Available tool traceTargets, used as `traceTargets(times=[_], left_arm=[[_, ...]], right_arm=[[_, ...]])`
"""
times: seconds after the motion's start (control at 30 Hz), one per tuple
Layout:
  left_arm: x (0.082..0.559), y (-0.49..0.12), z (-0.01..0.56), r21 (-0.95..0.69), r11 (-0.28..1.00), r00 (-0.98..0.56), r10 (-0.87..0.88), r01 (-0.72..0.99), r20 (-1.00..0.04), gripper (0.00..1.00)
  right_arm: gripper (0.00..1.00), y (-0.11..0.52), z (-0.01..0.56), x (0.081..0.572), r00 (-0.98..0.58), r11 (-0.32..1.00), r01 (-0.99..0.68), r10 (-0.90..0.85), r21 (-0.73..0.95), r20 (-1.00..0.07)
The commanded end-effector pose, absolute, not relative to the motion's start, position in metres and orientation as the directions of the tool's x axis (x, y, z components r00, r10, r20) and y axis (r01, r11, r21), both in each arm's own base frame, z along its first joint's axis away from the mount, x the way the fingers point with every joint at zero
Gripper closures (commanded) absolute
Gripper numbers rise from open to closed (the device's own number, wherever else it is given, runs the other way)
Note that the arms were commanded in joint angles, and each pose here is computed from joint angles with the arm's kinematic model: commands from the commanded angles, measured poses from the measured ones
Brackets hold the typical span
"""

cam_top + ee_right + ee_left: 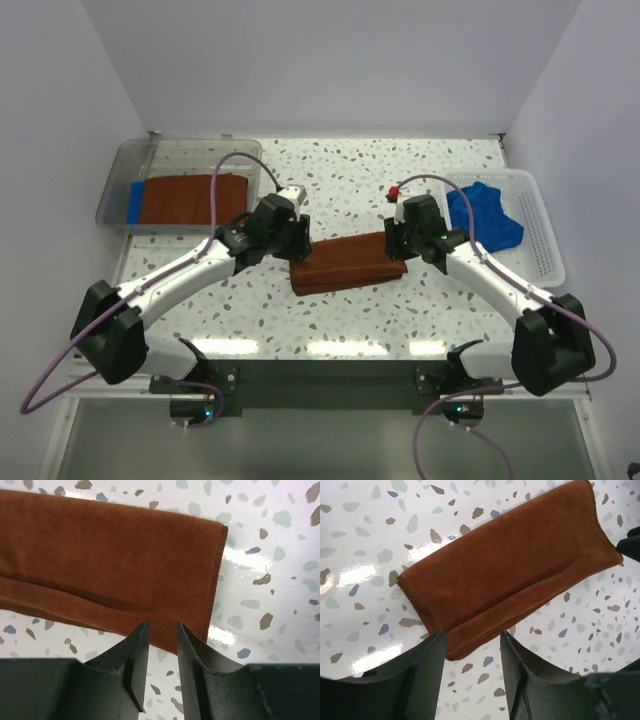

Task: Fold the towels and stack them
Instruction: Fold the towel

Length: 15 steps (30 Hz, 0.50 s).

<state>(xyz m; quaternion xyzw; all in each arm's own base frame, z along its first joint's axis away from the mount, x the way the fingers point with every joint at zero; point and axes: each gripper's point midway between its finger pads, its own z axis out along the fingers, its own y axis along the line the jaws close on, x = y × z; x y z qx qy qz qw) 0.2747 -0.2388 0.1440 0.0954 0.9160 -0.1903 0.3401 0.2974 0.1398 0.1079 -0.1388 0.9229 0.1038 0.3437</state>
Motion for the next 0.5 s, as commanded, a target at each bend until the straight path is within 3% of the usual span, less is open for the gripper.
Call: traceTargets(times=[0.0,0.23,0.47], left_arm=[[0.294,-0.265,0.136,-0.327,0.901,-0.751,-0.003,0.284,-0.66,0.49],[0.253,-0.264,0.065,-0.275,0.925,-0.835,0.077,0.264,-0.544,0.62],[0.209,-0.237,0.029,-0.251,0.938,-0.875,0.095,0.238,-0.474,0.63]], right_arm=[[0.67,0.147,0.093,0.311,-0.747,0.959,-0.234,-0.072,0.16,-0.66],[0.66,0.146,0.064,0.293,-0.794,0.958,-0.208,-0.048,0.196,-0.606],[0.65,0.147,0.052,0.272,-0.834,0.951,-0.205,-0.046,0.232,-0.55]])
